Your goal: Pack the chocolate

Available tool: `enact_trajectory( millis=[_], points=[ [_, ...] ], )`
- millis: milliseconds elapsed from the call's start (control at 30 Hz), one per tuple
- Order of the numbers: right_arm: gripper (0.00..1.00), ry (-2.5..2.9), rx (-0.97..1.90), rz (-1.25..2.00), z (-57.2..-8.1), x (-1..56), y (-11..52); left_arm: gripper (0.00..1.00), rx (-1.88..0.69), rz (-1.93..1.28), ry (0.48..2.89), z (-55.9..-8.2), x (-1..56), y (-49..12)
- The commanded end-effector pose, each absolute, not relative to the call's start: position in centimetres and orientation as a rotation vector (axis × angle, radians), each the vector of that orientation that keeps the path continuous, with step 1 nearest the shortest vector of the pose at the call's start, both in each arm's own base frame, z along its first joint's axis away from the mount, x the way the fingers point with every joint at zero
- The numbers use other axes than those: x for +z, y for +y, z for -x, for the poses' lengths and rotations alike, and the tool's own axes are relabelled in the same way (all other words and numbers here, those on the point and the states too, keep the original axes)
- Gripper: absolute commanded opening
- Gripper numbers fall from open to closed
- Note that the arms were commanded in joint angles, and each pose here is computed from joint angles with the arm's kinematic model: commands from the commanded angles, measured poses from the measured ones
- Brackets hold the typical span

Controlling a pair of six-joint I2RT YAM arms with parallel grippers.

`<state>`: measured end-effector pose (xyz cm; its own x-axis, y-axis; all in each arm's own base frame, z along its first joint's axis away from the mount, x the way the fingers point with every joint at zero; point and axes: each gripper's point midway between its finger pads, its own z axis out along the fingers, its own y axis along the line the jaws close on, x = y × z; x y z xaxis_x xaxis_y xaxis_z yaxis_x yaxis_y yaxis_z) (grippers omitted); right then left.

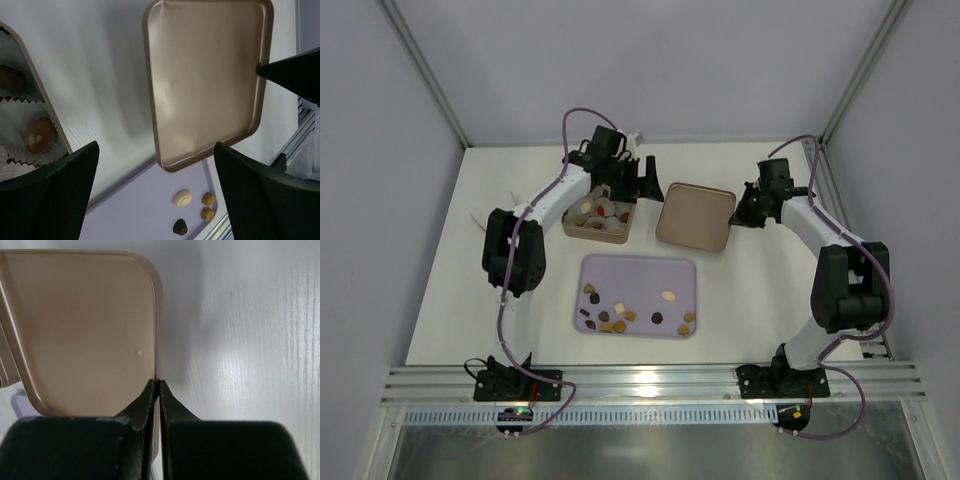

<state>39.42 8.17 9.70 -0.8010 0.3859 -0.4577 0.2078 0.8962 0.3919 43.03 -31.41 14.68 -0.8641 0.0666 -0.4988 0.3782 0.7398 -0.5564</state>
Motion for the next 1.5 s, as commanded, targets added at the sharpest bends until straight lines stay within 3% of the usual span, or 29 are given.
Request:
enact_trajectory(
  millis=[0, 633, 900, 1233, 1333, 1467],
  points=[
    [0.04, 2.425, 0.536, -0.401, -39.9, 12.6, 9.1, 0.93, -1.06, -0.42, 2.399, -43.2, 17.0, -33.3],
    [0.04, 2.371, 0.717, -0.388, -39.4, 14.7, 11.3, 0.92, -1.189, -0.339, 2.419, -43.2, 16.3, -33.9],
    [0.04, 2.346, 0.773, -0.394, -39.4, 15.2, 11.9, 0.85, -1.246, -0.283, 2.441, -42.6, 16.3, -34.1],
    [0.04, 2.323, 0.853, -0.382, -39.3, 15.5, 12.8, 0.66, -1.303, -0.262, 2.444, -41.4, 16.3, -34.0],
    [0.04, 2.32, 0.86, -0.371, -39.1, 15.4, 12.9, 0.52, -1.317, -0.26, 2.437, -41.2, 16.7, -34.1],
    [0.04, 2.319, 0.845, -0.357, -38.9, 15.3, 13.1, 0.28, -1.337, -0.262, 2.441, -40.9, 16.8, -34.1]
  ],
)
